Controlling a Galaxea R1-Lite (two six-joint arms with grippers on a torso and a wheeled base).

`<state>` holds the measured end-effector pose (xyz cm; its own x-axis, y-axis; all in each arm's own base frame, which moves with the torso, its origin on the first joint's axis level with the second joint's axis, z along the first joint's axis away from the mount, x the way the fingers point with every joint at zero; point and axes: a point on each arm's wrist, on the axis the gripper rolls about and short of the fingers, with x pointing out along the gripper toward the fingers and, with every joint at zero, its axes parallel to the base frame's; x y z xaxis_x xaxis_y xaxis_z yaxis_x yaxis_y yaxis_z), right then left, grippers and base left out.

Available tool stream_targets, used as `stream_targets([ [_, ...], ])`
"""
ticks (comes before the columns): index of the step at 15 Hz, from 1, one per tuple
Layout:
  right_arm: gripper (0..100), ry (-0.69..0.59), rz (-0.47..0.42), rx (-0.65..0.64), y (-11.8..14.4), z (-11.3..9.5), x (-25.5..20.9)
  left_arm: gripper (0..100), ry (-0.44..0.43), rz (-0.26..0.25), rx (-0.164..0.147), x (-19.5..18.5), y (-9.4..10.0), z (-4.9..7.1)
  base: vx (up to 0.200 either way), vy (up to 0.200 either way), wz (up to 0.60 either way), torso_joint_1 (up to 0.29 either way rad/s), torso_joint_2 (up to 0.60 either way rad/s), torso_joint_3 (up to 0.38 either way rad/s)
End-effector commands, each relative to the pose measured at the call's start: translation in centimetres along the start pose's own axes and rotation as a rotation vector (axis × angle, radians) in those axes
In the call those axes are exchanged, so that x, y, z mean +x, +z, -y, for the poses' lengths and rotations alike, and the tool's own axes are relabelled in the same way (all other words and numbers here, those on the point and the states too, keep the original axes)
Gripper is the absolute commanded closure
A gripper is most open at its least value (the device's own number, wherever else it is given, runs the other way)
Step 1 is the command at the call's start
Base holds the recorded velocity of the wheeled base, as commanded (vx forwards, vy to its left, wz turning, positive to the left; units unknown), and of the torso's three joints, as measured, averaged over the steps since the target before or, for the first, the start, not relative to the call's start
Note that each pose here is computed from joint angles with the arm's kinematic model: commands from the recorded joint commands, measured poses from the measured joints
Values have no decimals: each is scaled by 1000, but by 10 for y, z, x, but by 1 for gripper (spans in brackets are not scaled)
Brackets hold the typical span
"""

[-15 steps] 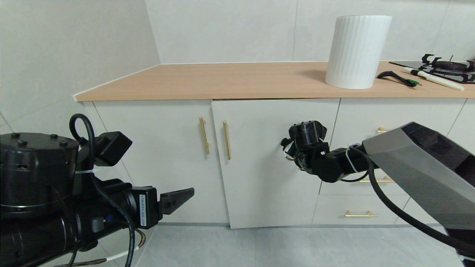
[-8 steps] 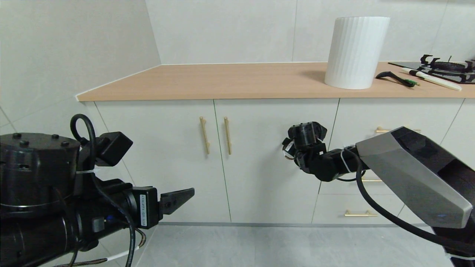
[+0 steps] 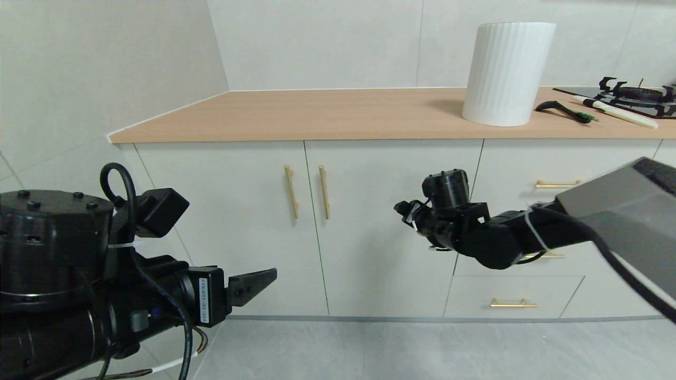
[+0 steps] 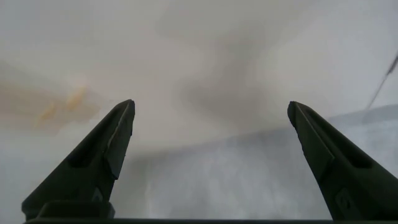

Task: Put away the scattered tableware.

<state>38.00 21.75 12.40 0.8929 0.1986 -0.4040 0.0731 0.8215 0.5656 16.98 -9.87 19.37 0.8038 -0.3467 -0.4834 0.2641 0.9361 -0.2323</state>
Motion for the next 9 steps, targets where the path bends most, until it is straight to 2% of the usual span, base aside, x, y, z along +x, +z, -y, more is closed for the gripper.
stream_targets([
  [1, 0, 162, -17, -36, 29, -10, -77, 0, -2, 8, -1, -3, 0, 0, 0, 0, 0, 0, 0, 0],
  [5, 0, 197, 56, -157, 50, 5, -153, 0, -25, 92, -7, -29, 3, -3, 0, 0, 0, 0, 0, 0],
  [6, 0, 181, 106, -216, 56, 25, -190, 0, -33, 143, 28, -50, -4, -9, 0, 0, 0, 0, 0, 0],
  [7, 0, 180, 109, -218, 56, 26, -192, 0, -33, 146, 31, -51, -4, -10, 0, 0, 0, 0, 0, 0],
  [8, 0, 173, 181, -283, 57, 57, -245, 0, -20, 214, 100, -78, -20, -21, 0, 0, 0, 0, 0, 0],
  [9, 0, 166, 220, -315, 55, 72, -267, 0, -19, 238, 123, -88, -29, -25, 0, 0, 0, 0, 0, 0],
])
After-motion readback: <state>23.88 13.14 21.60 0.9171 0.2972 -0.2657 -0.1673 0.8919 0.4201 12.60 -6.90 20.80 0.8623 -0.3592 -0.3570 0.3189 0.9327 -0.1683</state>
